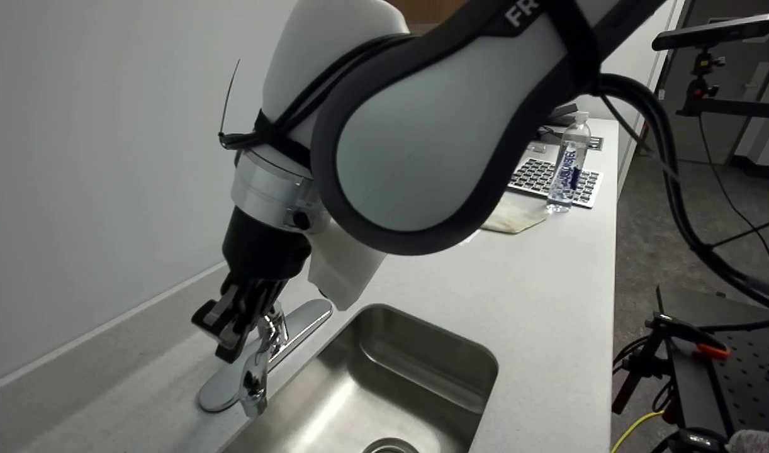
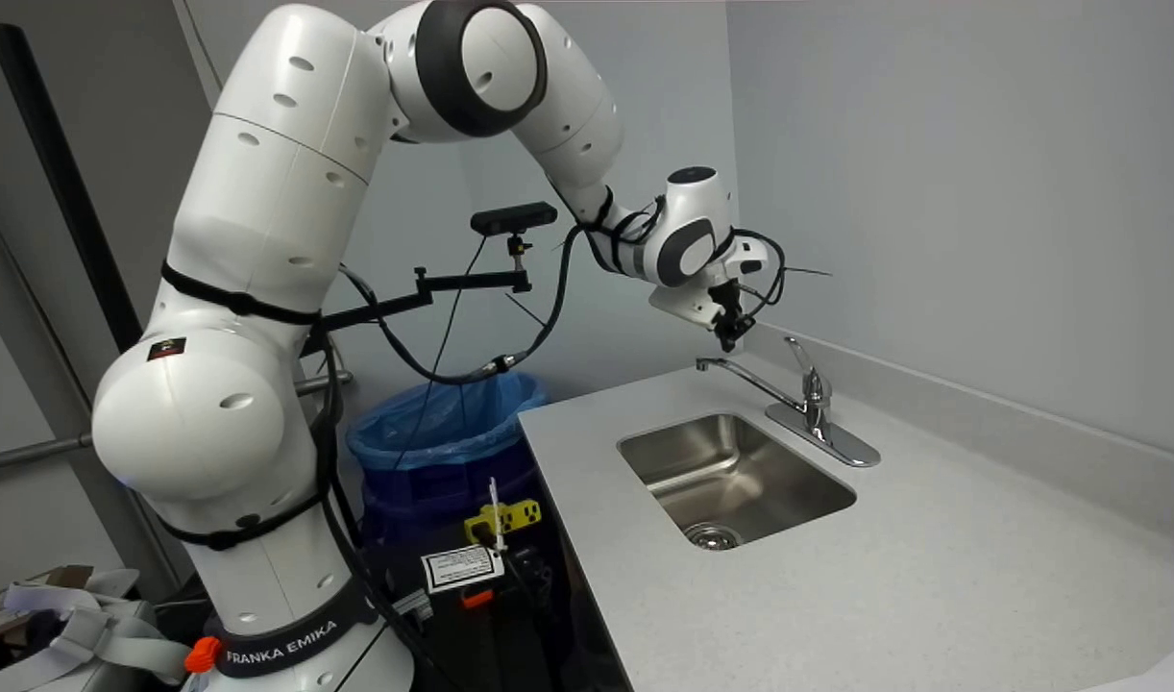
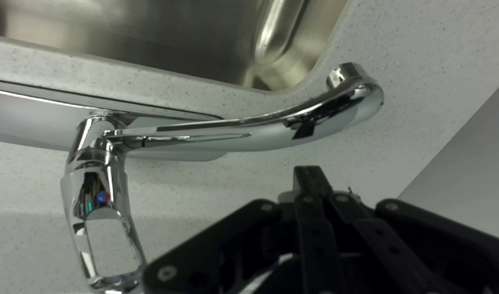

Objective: Move the faucet tap to the right then close it

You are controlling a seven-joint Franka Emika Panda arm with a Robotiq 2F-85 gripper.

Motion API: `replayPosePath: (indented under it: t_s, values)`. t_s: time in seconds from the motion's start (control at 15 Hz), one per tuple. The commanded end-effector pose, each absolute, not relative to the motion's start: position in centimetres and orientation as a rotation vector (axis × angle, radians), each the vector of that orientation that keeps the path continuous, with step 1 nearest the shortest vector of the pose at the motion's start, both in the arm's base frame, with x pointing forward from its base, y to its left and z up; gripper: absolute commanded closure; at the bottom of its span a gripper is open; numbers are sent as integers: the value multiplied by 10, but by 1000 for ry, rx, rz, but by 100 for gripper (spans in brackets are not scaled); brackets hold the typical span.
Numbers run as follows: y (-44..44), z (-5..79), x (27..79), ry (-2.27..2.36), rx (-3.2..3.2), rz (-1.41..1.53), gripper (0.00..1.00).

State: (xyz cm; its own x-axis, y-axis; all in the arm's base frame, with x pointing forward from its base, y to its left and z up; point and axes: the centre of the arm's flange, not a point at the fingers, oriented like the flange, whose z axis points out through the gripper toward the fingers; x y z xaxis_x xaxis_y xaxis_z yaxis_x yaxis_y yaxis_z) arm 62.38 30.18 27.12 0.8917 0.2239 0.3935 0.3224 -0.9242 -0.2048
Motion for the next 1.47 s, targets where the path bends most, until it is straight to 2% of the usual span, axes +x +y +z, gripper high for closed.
replayPosePath:
  t_s: [0.0,0.53,1.4]
  values:
    - [324,265,630,-414,-2769,-566,100]
    - [340,252,613,-451,-2760,-512,100]
    - [306,258,587,-463,-2842,-396,100]
